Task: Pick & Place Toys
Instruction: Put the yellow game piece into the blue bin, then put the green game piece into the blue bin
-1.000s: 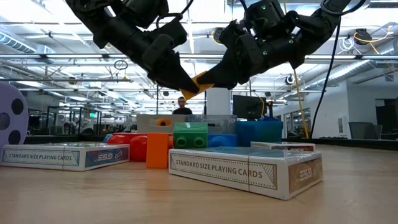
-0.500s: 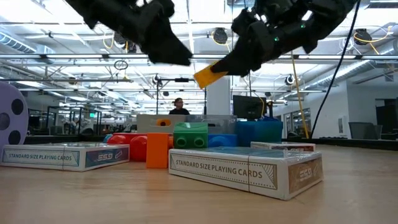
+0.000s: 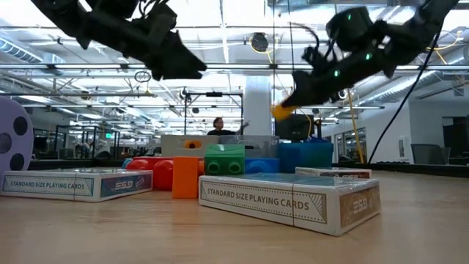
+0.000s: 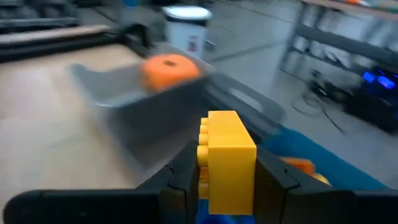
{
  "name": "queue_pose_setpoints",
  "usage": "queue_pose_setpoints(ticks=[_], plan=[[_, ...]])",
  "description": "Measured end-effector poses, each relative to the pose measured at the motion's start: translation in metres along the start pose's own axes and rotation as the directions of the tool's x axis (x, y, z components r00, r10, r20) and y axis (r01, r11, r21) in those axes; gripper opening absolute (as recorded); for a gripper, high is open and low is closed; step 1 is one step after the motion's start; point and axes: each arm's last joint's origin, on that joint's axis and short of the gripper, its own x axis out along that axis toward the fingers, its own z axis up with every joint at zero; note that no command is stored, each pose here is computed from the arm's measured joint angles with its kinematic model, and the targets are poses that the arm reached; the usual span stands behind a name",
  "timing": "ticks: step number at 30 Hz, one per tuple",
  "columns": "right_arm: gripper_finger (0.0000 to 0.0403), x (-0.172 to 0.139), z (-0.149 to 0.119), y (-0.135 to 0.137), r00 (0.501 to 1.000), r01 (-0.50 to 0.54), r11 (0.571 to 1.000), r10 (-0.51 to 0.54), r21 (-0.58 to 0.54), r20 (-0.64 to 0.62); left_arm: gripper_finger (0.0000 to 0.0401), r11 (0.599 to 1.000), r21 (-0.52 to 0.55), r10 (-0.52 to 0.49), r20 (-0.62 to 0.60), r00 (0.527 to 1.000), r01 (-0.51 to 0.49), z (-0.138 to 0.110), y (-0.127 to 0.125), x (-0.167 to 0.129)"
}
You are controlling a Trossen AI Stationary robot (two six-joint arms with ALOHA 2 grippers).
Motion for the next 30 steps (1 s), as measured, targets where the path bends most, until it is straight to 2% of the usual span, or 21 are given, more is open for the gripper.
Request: queue_pose_setpoints(ticks=[5,12,23,30], plan=[[0.0091,0.021,-0.017,-0.024,0.99,0.129,0.99,-0.126,0.055,-0.056,0.0247,0.999,-0.041,0.011,0.003,1.0,-0.01,-0.002,0.004,0.001],[0.0105,0.042,-0.039,-0.039,0.976,0.2,0.978,-0.194,0.058,-0.1,0.0248,0.999,-0.043,-0.004,0.015,1.0,0.005,-0.001,0.002,0.001],[0.0218,0.042,-0.035,-0.03,0.986,0.162,0.985,-0.16,0.053,-0.048,0.0248,0.999,-0.041,-0.003,0.015,1.0,0.004,-0.001,0.002,0.001],[0.0254,0.034,-0.027,-0.015,0.994,0.104,0.994,-0.104,-0.017,-0.013,0.0248,0.999,-0.042,-0.004,0.015,1.0,0.004,-0.001,0.002,0.001]])
